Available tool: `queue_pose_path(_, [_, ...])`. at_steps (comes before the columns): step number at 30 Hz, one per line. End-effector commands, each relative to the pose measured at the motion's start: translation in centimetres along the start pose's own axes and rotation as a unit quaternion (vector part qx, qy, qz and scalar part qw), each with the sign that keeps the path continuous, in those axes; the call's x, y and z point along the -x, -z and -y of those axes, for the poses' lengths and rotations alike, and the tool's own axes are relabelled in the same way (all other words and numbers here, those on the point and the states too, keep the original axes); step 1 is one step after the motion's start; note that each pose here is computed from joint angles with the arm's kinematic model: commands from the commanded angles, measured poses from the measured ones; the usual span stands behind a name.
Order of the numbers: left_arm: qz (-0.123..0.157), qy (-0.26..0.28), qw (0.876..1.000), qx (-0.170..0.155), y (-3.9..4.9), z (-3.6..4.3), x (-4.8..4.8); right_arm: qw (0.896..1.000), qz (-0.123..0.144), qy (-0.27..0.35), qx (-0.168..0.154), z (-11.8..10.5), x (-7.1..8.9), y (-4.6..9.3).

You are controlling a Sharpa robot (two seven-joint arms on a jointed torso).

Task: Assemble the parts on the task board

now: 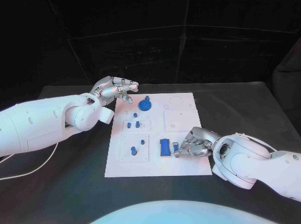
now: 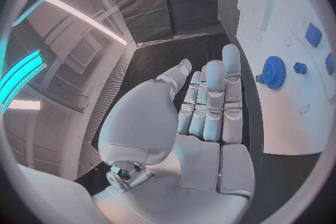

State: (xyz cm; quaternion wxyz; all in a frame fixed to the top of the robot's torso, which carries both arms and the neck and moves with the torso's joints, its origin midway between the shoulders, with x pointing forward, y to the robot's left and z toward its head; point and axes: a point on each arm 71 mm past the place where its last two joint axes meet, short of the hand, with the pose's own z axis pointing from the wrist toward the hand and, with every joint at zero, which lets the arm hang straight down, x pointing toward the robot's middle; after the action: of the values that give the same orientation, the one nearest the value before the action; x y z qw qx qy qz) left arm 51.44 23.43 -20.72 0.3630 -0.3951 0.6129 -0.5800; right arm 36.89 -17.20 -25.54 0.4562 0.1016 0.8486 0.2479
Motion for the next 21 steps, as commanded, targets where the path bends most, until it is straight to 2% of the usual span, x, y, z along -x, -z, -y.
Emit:
queue_pose_path(1, [0.001, 0.001, 1.000, -0.002, -0.01, 0.11, 0.12, 0.999, 0.005, 0.020, 0.029, -0.43, 0.10, 0.13])
queue_pose_path(13, [0.001, 0.001, 1.000, -0.002, -0.04, 0.10, 0.12, 0.999, 0.006, 0.031, 0.022, -0.02, 0.24, -0.03])
queue_pose_path(21, [0.002, 0.000, 1.000, -0.001, -0.01, 0.09, 0.19, 0.999, -0.013, 0.034, 0.027, -0.16, -0.05, 0.10])
